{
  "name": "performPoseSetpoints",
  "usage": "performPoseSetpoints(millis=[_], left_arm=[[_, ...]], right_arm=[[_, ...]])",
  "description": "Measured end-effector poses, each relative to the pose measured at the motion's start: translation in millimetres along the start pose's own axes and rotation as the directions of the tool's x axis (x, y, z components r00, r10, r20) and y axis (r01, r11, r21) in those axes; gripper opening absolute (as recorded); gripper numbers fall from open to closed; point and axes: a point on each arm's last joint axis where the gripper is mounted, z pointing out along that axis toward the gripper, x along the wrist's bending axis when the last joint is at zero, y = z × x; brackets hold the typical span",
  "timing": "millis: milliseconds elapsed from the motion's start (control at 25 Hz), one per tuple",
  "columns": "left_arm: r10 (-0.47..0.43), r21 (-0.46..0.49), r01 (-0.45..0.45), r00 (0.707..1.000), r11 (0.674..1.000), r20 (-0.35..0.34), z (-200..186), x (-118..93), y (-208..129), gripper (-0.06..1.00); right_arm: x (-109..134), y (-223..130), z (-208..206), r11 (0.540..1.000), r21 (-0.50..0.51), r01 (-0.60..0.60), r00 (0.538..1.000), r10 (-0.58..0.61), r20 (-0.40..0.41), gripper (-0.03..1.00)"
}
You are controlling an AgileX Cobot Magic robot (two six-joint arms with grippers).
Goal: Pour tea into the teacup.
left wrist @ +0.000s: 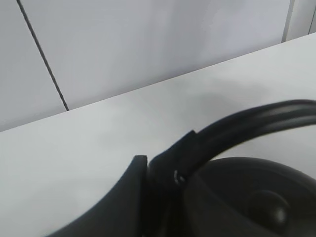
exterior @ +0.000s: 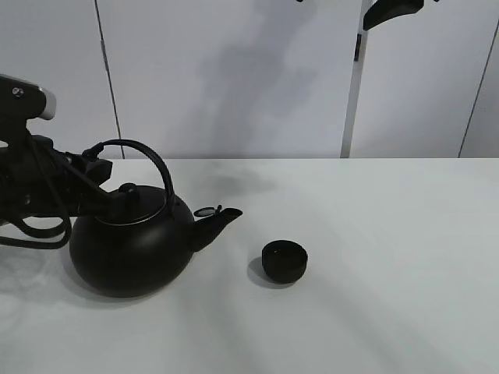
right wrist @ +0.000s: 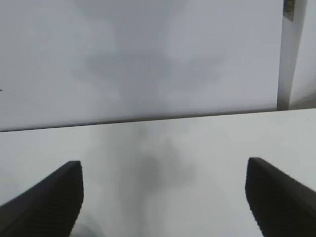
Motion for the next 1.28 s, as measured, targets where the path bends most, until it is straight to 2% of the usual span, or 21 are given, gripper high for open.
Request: performPoseSetpoints(millis=[360,760,1040,1280], left_arm=[[-0.006,-0.002,0.006,1.0,1.0,0.004,0.0,-0.3,0.2,0.12],[-0.035,-0.07,0.035,0.999,0.997,0.01,-0.4,-0.6,6.7,0.35],[-0.074,-0.045,0.075,0.997,0.996,0.016,-18.2,-0.5,-2.1,0.39],[-0.079,-0.025,0.079,0.997,0.997,0.018,-35.7,0.5,-5.7,0.51]], right_arm=[[0.0,0.0,0.0,1.0,0.0,0.0,1.0,0.0,0.0,0.61],[0.0,0.1,0.0,1.0,-0.001,0.0,1.0,0.0,0.0,0.61],[0.0,0.1,0.0,1.0,-0.001,0.0,1.0,0.0,0.0,0.61],[0.0,0.1,0.0,1.0,-0.001,0.0,1.0,0.0,0.0,0.61]])
